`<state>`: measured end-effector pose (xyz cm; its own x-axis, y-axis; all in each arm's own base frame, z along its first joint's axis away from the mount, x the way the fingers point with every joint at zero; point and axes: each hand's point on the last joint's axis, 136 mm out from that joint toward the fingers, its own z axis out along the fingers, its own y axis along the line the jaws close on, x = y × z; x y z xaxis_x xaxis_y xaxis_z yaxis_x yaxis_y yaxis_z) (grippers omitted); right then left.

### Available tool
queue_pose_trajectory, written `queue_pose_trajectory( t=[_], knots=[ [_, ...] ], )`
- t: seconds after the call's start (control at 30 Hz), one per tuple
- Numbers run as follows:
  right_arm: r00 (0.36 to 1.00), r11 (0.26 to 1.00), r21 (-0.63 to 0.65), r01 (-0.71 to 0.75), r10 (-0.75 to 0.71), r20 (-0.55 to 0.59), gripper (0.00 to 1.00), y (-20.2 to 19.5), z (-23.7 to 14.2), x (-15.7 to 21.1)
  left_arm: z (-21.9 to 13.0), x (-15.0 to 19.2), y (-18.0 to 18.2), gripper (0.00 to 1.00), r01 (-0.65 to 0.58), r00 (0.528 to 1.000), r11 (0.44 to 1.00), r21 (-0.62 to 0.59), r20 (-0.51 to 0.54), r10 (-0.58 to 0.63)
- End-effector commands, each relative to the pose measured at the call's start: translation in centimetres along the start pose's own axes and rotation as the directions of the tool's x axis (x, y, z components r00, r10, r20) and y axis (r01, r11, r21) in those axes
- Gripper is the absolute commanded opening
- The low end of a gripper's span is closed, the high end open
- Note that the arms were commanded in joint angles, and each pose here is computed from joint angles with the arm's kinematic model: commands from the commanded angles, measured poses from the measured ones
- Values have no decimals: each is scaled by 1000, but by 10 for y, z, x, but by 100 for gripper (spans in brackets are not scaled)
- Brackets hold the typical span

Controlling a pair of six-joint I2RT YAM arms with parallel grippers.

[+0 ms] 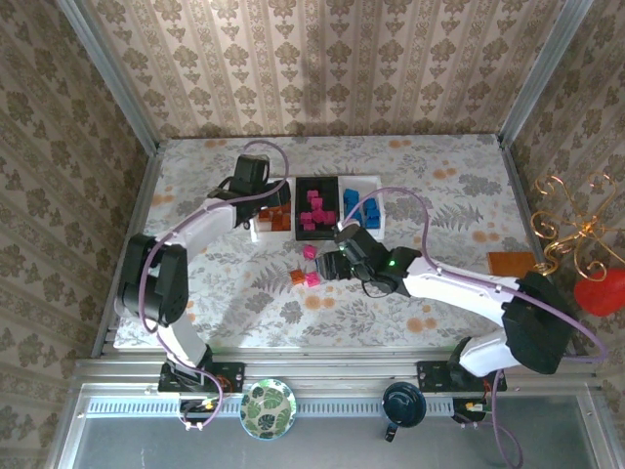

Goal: Sort the legos into containers by color
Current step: Place the lego in the container, then pick up the lego from the center of the table.

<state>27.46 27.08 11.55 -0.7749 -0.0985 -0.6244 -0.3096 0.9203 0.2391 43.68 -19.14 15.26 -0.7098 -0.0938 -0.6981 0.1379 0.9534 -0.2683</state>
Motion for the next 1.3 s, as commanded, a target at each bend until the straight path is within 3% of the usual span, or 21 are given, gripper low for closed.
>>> queue_pose_trajectory(
  t=[0.0,0.27,0.33,0.5,0.73,0.97,1.27],
  knots=[
    [999,999,-42,31,-33,-43,72,17,10,8,-44,-14,-23,77,16,997,993,113,68,-24],
    [983,988,-66,140,-146,-115,66,50,39,25,-110,39,-29,88,-12,994,986,169,112,-7],
    [979,983,-88,159,-169,-114,64,59,44,24,-122,53,-20,100,3,993,986,165,119,-22],
    [960,965,-124,230,-246,-132,64,83,61,19,-146,81,3,100,29,990,991,132,132,-46],
    [941,960,-43,277,-280,-193,57,81,95,17,-171,90,25,100,57,977,994,92,201,-75],
    [934,952,81,294,-268,-237,57,63,113,21,-169,96,28,100,53,980,995,83,189,-68],
    [911,944,9,329,-315,-264,51,82,114,42,-166,97,31,100,55,979,996,72,192,-68]
  ],
)
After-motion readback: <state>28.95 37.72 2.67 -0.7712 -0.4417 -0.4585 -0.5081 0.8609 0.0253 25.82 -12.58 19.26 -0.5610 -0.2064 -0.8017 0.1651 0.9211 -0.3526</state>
